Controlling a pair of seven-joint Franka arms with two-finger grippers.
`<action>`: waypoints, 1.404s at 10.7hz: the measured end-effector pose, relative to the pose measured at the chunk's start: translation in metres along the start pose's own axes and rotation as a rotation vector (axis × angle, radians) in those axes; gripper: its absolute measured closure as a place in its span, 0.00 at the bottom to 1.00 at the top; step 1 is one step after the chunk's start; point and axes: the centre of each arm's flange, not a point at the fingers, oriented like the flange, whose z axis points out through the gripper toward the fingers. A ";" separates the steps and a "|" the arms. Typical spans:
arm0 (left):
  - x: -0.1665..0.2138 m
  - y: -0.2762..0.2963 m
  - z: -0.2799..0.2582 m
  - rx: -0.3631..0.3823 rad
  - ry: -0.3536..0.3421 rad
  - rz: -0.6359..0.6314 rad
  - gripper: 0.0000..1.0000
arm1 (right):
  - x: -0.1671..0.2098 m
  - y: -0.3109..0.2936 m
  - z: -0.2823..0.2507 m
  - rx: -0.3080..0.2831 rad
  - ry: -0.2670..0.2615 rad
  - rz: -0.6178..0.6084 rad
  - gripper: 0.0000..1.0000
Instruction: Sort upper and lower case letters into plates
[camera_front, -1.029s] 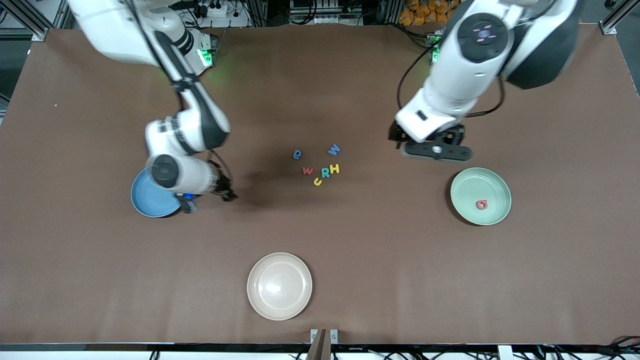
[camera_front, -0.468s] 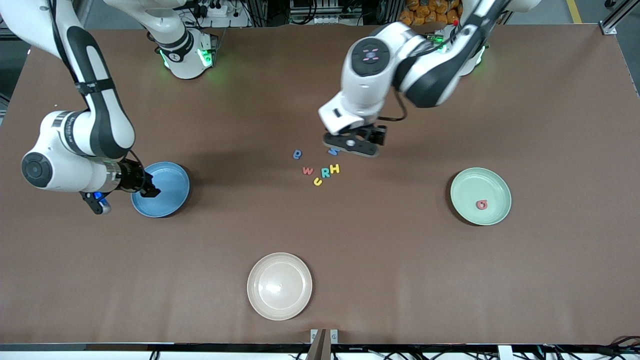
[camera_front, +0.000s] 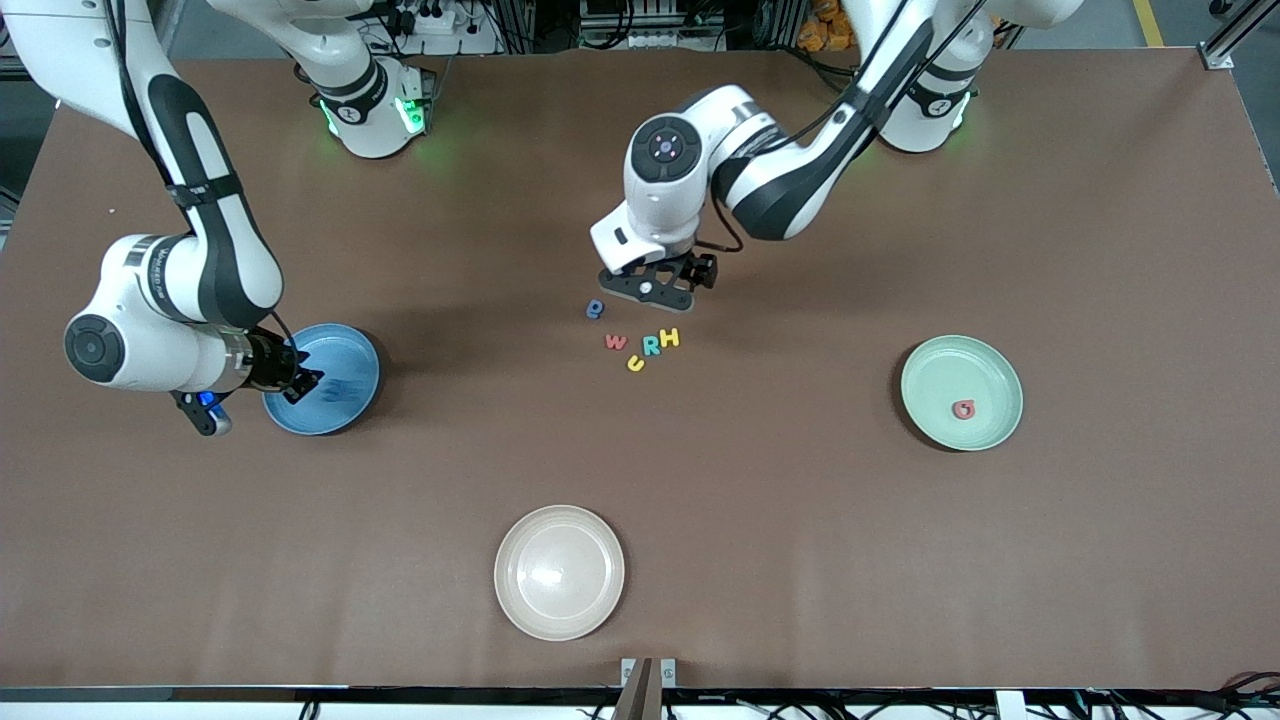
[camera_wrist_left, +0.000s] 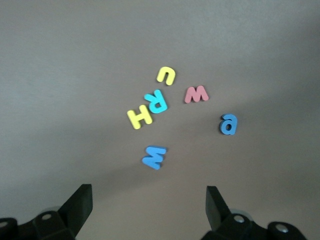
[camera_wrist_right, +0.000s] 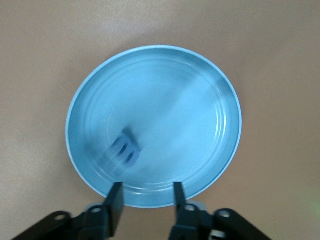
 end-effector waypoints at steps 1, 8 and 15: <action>-0.001 0.006 0.015 -0.001 -0.011 -0.004 0.00 | 0.000 0.000 0.000 -0.002 -0.002 -0.001 0.34; -0.007 0.013 0.094 0.031 0.004 0.049 0.00 | -0.037 -0.036 -0.112 -0.006 -0.007 -0.112 0.00; -0.025 -0.001 0.133 0.032 -0.011 0.052 0.07 | -0.093 -0.069 -0.144 0.037 0.043 -0.271 0.00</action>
